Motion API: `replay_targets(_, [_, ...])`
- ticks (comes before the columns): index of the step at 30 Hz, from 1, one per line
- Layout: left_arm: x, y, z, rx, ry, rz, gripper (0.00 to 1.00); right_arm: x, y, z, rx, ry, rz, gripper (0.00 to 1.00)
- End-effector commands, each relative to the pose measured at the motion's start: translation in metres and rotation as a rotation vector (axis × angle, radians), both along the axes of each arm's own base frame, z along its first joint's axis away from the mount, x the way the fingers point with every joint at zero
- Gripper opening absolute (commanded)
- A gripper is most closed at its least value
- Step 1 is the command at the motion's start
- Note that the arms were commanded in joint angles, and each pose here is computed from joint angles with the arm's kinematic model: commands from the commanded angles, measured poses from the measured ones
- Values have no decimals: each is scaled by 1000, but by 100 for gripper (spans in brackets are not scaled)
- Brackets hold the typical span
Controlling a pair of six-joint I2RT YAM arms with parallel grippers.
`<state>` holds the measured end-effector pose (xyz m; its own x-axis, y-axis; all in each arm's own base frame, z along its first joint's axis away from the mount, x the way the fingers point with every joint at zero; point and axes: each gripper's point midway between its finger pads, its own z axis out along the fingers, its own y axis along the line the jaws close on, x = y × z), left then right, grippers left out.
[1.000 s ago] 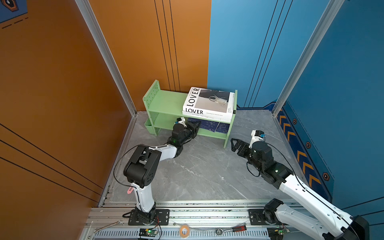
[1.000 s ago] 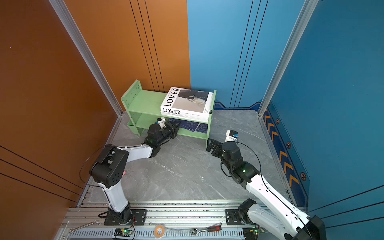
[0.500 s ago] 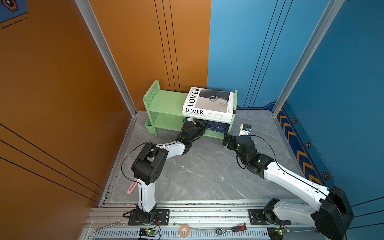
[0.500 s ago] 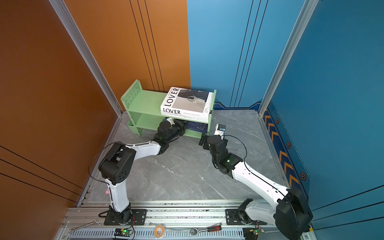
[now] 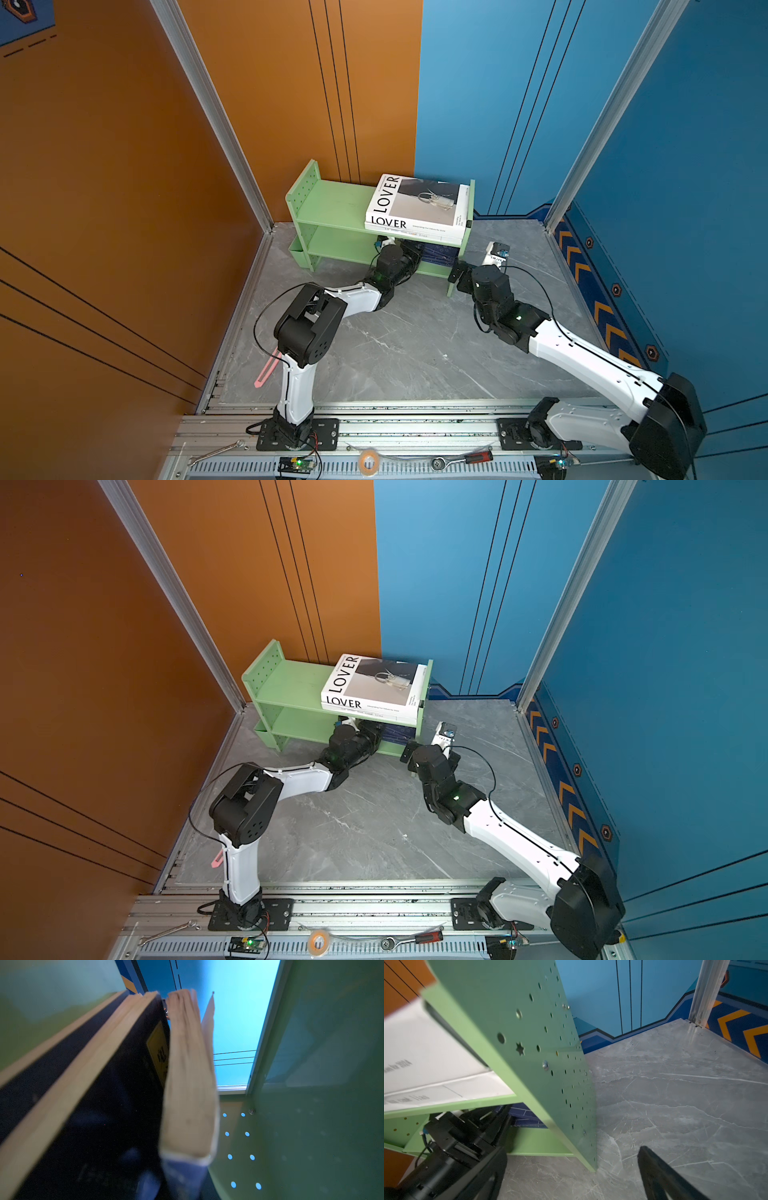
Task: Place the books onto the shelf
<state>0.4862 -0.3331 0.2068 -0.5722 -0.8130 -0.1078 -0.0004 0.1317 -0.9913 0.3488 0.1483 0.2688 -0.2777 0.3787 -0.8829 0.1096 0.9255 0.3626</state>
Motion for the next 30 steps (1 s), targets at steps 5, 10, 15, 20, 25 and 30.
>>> replay_targets(5, [-1, -24, 3, 11, -23, -2, 1, -31, -39, 14, 9, -12, -80, 100])
replay_targets(10, [-6, -31, -1, 20, -8, -8, 1, -53, -66, 16, 26, -24, -138, 100])
replay_targets(15, [-11, -33, 1, 52, -11, -11, 7, -69, -85, 18, 43, -41, -174, 100])
replay_targets(20, [-18, -36, 5, 71, -4, -21, 16, -77, -96, 18, 50, -50, -195, 100])
replay_targets(25, [-25, -34, 9, 112, 2, -19, 21, -80, -101, 17, 57, -53, -202, 100])
replay_targets(30, [-31, -29, 12, 132, 4, -13, 21, -81, -103, 12, 61, -44, -203, 100])
